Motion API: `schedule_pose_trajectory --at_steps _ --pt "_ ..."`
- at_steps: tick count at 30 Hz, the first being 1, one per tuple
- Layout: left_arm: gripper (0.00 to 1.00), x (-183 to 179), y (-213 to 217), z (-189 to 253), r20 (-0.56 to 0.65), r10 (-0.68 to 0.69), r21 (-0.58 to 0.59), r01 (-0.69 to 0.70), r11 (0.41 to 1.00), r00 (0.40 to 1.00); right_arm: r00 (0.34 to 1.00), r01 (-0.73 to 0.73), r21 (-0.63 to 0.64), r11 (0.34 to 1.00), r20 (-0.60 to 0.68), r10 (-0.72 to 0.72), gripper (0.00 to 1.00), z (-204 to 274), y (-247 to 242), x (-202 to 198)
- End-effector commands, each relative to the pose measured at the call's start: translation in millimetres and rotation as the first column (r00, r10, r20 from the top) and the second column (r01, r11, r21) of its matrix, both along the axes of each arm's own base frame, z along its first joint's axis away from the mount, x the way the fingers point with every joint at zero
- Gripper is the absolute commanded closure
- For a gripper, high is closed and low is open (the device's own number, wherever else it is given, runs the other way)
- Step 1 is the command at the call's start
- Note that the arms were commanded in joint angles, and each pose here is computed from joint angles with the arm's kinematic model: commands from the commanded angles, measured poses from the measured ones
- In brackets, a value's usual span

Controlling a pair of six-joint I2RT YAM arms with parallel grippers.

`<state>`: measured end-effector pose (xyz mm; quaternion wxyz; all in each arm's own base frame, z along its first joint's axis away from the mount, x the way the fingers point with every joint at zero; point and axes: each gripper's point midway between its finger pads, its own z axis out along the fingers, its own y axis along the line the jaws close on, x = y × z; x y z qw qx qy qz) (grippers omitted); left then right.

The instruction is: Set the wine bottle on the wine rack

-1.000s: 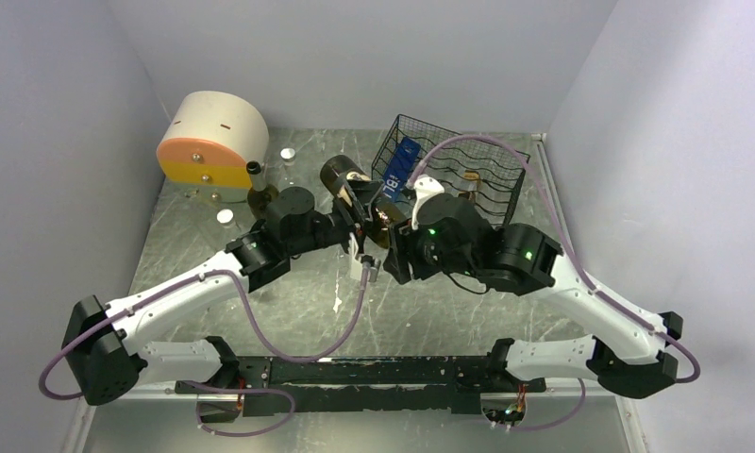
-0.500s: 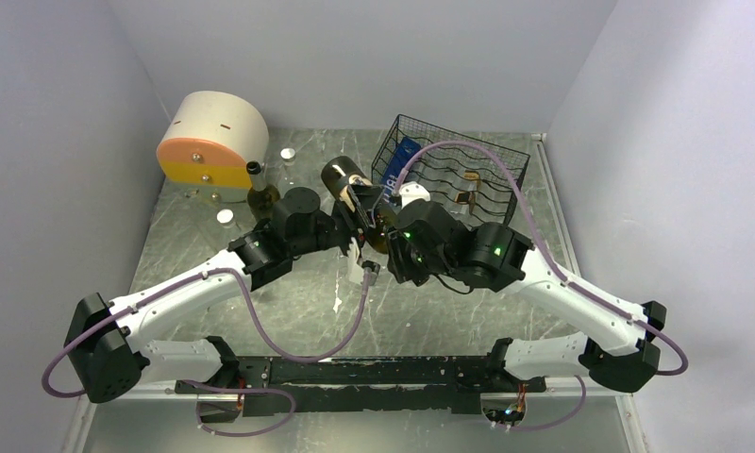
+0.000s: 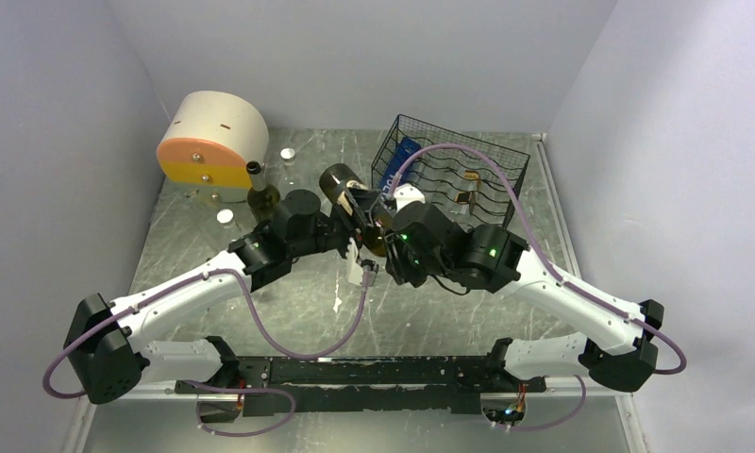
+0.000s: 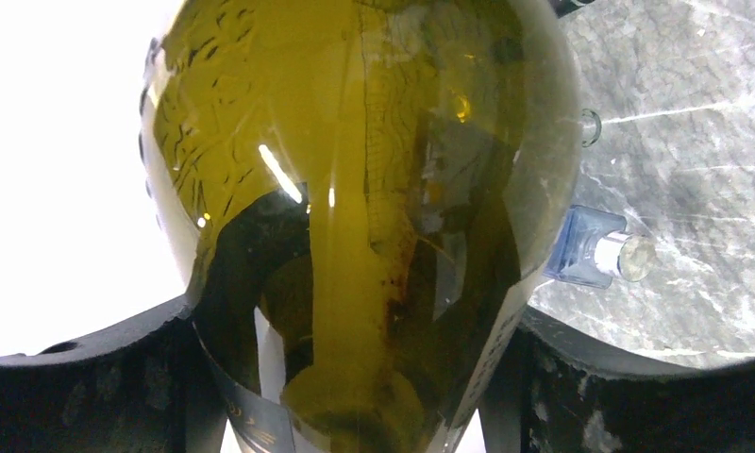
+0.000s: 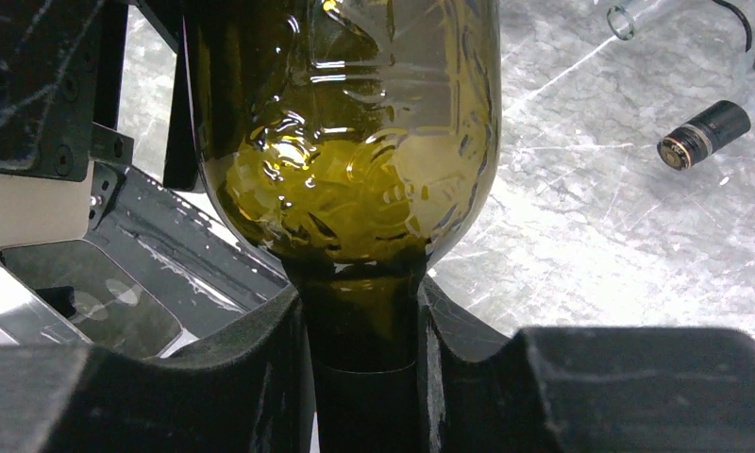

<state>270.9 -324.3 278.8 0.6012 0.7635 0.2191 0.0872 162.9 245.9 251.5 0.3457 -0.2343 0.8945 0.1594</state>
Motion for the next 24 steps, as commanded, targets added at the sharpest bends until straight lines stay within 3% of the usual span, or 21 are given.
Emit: schedule_pose_trajectory --at_steps 1,2,9,12,14,17,22,24 --pt "0.08 -7.1 4.5 75.4 -0.014 0.015 -0.326 -0.019 0.945 1.0 0.988 0.11 0.056 0.992 0.107 -0.116 1.0 18.5 -3.9 24.7" --pt "0.01 -7.5 5.1 71.8 -0.025 0.015 -0.325 -0.023 0.946 1.0 0.984 0.126 0.069 0.99 0.12 -0.134 1.0 22.9 -5.8 26.9" --pt "0.02 -31.8 0.5 60.3 -0.196 -0.103 -0.431 0.008 0.903 0.975 0.931 0.272 0.133 0.953 0.213 -0.295 1.0 45.5 -25.2 47.8" --pt "0.02 -32.1 4.0 55.4 -0.312 -0.108 -0.514 -0.073 0.855 0.944 0.911 0.326 0.132 0.936 0.218 -0.349 1.0 42.0 -35.5 55.6" --pt "0.02 -27.3 9.9 56.4 -0.402 -0.096 -0.572 -0.168 0.803 0.91 0.903 0.356 0.131 0.925 0.208 -0.376 1.0 36.1 -42.0 60.6" --pt "0.02 -13.8 26.3 62.1 -0.557 -0.075 -0.651 -0.379 0.658 0.827 0.892 0.398 0.134 0.907 0.174 -0.417 1.0 27.0 -54.0 66.2" --pt "0.02 0.6 46.4 40.4 -0.766 -0.036 -0.568 -0.65 0.505 0.642 0.852 0.501 0.139 0.854 0.091 -0.515 1.0 3.1 -84.6 64.9" --pt "0.02 7.0 57.7 30.6 -0.837 -0.041 -0.513 -0.759 0.401 0.545 0.828 0.547 0.145 0.825 0.052 -0.558 1.0 -7.0 -94.9 58.9"
